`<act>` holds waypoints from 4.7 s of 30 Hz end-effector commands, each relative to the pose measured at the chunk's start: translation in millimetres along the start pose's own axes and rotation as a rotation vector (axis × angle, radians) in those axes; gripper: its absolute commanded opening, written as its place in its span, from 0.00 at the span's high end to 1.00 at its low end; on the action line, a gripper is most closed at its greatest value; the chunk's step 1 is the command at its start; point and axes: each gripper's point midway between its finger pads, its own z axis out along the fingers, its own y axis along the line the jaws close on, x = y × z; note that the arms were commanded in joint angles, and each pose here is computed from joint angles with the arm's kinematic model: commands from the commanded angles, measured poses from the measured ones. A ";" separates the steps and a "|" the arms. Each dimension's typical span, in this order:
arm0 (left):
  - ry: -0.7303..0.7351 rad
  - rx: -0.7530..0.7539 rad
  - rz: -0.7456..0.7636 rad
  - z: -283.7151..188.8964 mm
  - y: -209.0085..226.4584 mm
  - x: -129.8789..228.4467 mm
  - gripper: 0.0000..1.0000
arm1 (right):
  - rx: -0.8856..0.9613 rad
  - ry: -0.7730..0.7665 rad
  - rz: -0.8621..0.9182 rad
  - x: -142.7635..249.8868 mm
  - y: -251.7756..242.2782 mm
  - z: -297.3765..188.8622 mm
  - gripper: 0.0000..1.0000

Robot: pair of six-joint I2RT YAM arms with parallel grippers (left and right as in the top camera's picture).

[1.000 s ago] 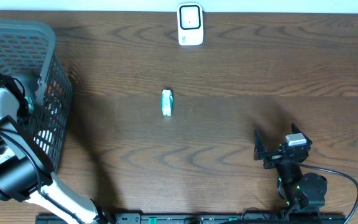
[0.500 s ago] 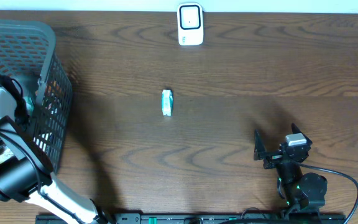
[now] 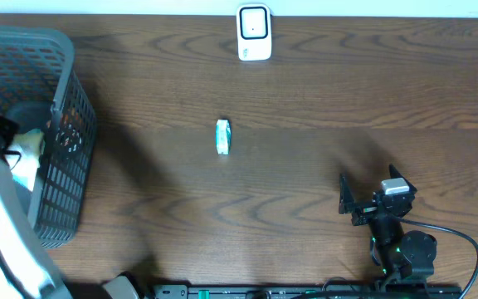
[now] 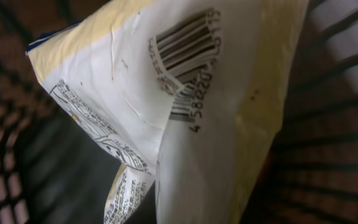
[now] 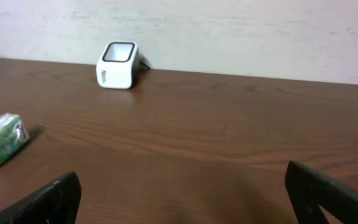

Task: Scan the item barcode
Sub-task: 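Move the yellow-white bag past the scanner and drop it on the table, then reach the left gripper into the basket and grasp the mint-green pack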

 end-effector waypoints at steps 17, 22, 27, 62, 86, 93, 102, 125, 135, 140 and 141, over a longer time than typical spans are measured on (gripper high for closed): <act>-0.263 0.829 0.268 -249.7 -133.6 48.6 0.93 | -0.001 0.000 -0.013 0.9 0.7 0.0 0.01; -0.097 0.810 0.472 -224.7 -181.0 119.1 0.93 | -0.001 0.000 -0.013 0.9 0.7 0.0 0.01; -0.015 0.666 0.689 -182.5 -221.0 199.0 0.93 | -0.001 0.000 -0.013 0.9 0.7 0.0 0.01; 0.170 0.517 1.147 -91.3 -298.6 449.7 0.92 | -0.001 0.000 -0.013 0.9 0.8 0.0 0.01; 0.065 0.696 1.099 -184.9 -314.1 364.3 0.37 | -0.001 0.000 -0.013 0.9 0.7 0.0 0.01; -0.141 0.672 0.777 -218.5 -278.0 186.5 0.36 | -0.001 0.000 -0.013 0.9 0.7 0.0 0.01; -0.305 0.311 0.325 -163.1 -151.7 -1.0 0.37 | -0.001 0.000 -0.013 0.9 0.7 0.0 0.01; 0.225 -0.263 0.094 109.0 -17.4 26.0 0.25 | -0.001 0.000 -0.013 0.9 0.7 0.0 0.01; 0.313 -0.368 0.009 150.2 15.6 53.0 0.25 | -0.001 0.000 -0.013 0.9 0.7 0.0 0.01; 0.338 -0.383 0.020 164.1 19.1 64.1 0.25 | -0.001 0.000 -0.013 0.9 0.8 0.0 0.01; 0.340 -0.384 0.021 166.4 19.3 65.3 0.25 | -0.001 0.000 -0.013 0.9 0.7 0.0 0.01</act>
